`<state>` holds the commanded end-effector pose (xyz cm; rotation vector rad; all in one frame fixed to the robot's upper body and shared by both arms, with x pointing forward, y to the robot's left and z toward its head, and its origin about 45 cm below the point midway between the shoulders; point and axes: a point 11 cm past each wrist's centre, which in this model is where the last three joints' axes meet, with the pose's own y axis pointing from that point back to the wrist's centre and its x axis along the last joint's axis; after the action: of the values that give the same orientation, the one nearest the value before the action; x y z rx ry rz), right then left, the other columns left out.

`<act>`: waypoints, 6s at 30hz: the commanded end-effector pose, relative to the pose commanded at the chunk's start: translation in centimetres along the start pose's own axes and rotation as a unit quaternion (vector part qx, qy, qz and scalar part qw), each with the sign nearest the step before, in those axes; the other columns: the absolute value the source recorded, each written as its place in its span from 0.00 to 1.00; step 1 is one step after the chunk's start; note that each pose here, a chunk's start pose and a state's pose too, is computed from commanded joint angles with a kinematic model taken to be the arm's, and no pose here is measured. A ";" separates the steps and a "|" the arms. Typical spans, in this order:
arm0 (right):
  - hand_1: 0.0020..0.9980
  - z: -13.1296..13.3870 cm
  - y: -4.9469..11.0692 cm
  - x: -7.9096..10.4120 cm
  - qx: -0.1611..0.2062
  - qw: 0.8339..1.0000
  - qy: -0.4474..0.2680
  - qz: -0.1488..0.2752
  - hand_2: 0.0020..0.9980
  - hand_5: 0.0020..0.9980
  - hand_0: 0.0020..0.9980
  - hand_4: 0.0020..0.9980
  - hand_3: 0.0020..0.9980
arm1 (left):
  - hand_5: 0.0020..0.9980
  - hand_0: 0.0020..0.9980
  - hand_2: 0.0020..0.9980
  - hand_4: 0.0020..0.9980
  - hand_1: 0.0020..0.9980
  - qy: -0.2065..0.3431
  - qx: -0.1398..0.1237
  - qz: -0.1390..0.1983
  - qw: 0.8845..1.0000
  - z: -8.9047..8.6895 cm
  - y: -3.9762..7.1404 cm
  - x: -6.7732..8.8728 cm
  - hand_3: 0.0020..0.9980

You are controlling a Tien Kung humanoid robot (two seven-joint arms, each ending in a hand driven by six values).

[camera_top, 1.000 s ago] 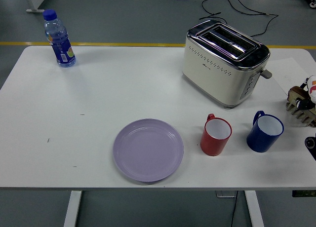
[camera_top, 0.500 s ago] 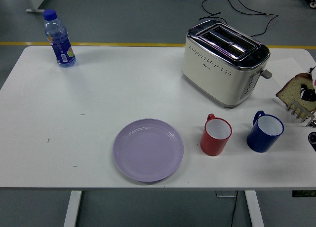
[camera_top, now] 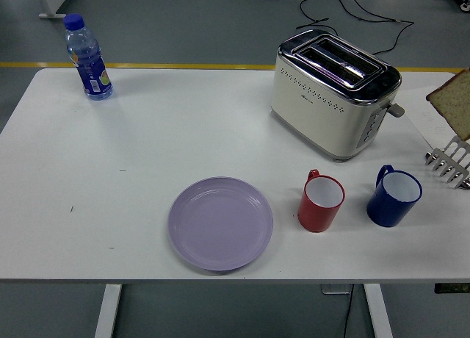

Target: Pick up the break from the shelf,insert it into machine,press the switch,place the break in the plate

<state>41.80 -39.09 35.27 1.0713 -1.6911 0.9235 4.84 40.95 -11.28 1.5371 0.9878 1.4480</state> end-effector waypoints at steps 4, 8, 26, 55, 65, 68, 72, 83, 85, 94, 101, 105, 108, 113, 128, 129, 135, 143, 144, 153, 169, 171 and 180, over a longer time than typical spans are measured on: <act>0.34 -1.8 -0.1 3.0 0.026 0.999 -0.015 0.037 0.40 0.00 0.37 0.33 0.50 | 0.99 0.66 0.59 0.32 0.57 0.000 0.001 0.000 1.000 -0.1 0.0 0.0 0.61; 0.33 -4.3 0.1 6.1 0.062 0.994 -0.037 0.076 0.39 0.00 0.34 0.32 0.50 | 0.99 0.66 0.59 0.32 0.57 0.000 0.002 0.000 1.000 -0.1 0.0 0.0 0.61; 0.32 -17.4 -0.4 6.7 0.193 0.975 -0.086 0.069 0.38 0.00 0.32 0.34 0.49 | 1.00 0.66 0.59 0.32 0.57 -0.004 0.009 -0.001 1.000 -0.6 -0.1 -0.2 0.61; 0.31 -21.9 -1.0 -1.1 0.187 0.982 -0.013 -0.016 0.38 0.00 0.31 0.34 0.49 | 1.00 0.66 0.59 0.32 0.57 -0.002 0.004 0.001 1.000 -0.2 0.0 0.0 0.61; 0.31 -21.3 -1.6 -2.5 0.175 0.984 0.016 -0.021 0.38 0.00 0.31 0.33 0.49 | 0.99 0.66 0.59 0.32 0.57 -0.002 0.003 0.002 1.000 0.0 0.0 0.0 0.61; 0.31 -21.3 -1.7 -2.7 0.174 0.984 0.022 -0.020 0.38 0.00 0.31 0.33 0.49 | 0.99 0.66 0.59 0.32 0.57 -0.002 0.002 0.002 1.000 0.0 0.0 0.0 0.62; 0.31 -21.3 -1.8 -3.1 0.173 0.984 0.034 -0.025 0.38 0.00 0.31 0.31 0.49 | 0.99 0.66 0.58 0.32 0.57 -0.002 0.002 0.002 1.000 0.1 0.0 0.0 0.61; 0.31 -21.4 -2.1 -4.8 0.169 0.983 0.058 -0.049 0.39 0.00 0.32 0.33 0.50 | 0.99 0.66 0.58 0.32 0.57 -0.002 0.002 0.002 1.000 0.1 0.0 0.1 0.61; 0.38 -21.5 -2.1 -5.2 0.168 0.982 0.070 -0.055 0.46 0.00 0.29 0.47 0.55 | 0.99 0.66 0.58 0.32 0.57 -0.002 0.002 0.003 1.000 0.1 0.0 0.1 0.61; 0.47 -21.3 -2.3 -6.2 0.162 0.980 0.099 -0.066 0.56 0.00 0.37 0.56 0.68 | 0.99 0.66 0.58 0.32 0.57 -0.001 0.001 0.003 1.000 0.2 0.0 0.1 0.61; 0.73 -21.2 -2.5 -6.3 0.165 0.980 0.082 -0.076 0.84 0.03 0.78 0.68 0.84 | 0.99 0.66 0.58 0.32 0.57 -0.002 0.002 0.003 1.000 0.1 0.0 0.0 0.61; 0.84 -21.0 -2.5 -6.4 0.163 0.980 0.075 -0.080 0.97 0.04 0.91 0.72 0.94 | 0.99 0.66 0.58 0.32 0.57 -0.003 0.003 0.003 1.000 0.0 0.0 0.0 0.61; 0.88 -20.9 -2.5 -6.4 0.164 0.981 0.066 -0.078 1.00 0.05 0.94 0.74 1.00 | 0.99 0.66 0.58 0.32 0.57 -0.004 0.004 0.003 1.000 -0.1 0.0 0.0 0.62; 0.88 -20.8 -2.5 -6.1 0.164 0.982 0.061 -0.074 1.00 0.05 0.94 0.74 1.00 | 0.99 0.66 0.58 0.32 0.57 -0.005 0.005 0.003 1.000 -0.2 0.0 0.0 0.62; 0.82 -18.2 -2.3 -3.0 0.161 0.984 -0.059 -0.052 0.94 0.18 0.89 0.68 0.93 | 0.99 0.66 0.59 0.32 0.57 -0.002 0.005 0.002 1.000 -0.2 0.0 0.0 0.61; 0.82 -17.8 -2.3 -2.6 0.158 0.983 -0.082 -0.050 0.94 0.18 0.89 0.68 0.93 | 0.99 0.66 0.59 0.32 0.57 -0.001 0.004 0.002 1.000 -0.2 0.0 0.0 0.61; 0.76 -13.8 -2.1 -1.3 0.133 0.965 -0.223 -0.039 0.87 0.26 0.83 0.62 0.91 | 0.99 0.66 0.59 0.32 0.57 0.000 0.003 0.002 1.000 -0.1 0.0 0.0 0.61; 0.51 -8.7 -0.8 -1.1 0.103 0.920 -0.377 -0.006 0.59 0.11 0.49 0.36 0.81 | 0.99 0.66 0.59 0.32 0.57 0.000 0.004 0.002 1.000 -0.3 0.0 0.0 0.61; 0.39 -8.4 -0.7 -1.2 0.099 0.917 -0.385 -0.008 0.47 0.05 0.36 0.31 0.76 | 0.99 0.66 0.59 0.32 0.57 0.000 0.004 0.002 1.000 -0.3 0.0 0.0 0.61; 0.29 -2.9 0.8 -4.0 0.066 0.915 -0.394 -0.054 0.38 0.00 0.27 0.37 0.74 | 0.99 0.66 0.59 0.32 0.57 -0.002 0.004 0.002 1.000 -0.3 0.0 0.1 0.61; 0.21 0.4 2.5 -7.6 0.036 0.953 -0.272 -0.131 0.33 0.00 0.13 0.39 0.72 | 0.99 0.66 0.59 0.32 0.57 -0.003 0.005 0.002 1.000 -0.4 -0.1 0.1 0.61; 0.21 0.3 2.7 -8.4 0.034 0.953 -0.263 -0.147 0.33 0.00 0.13 0.39 0.72 | 0.99 0.66 0.59 0.32 0.57 -0.003 0.005 0.002 1.000 -0.4 -0.1 0.0 0.61; 0.21 -0.2 3.2 -10.6 0.029 0.953 -0.242 -0.181 0.33 0.01 0.12 0.40 0.72 | 0.99 0.66 0.58 0.32 0.57 -0.002 0.004 0.001 1.000 -0.3 0.0 0.0 0.61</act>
<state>41.20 -35.09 25.01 1.6836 -1.7658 0.4985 4.53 40.98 -11.30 1.5472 0.9910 1.4441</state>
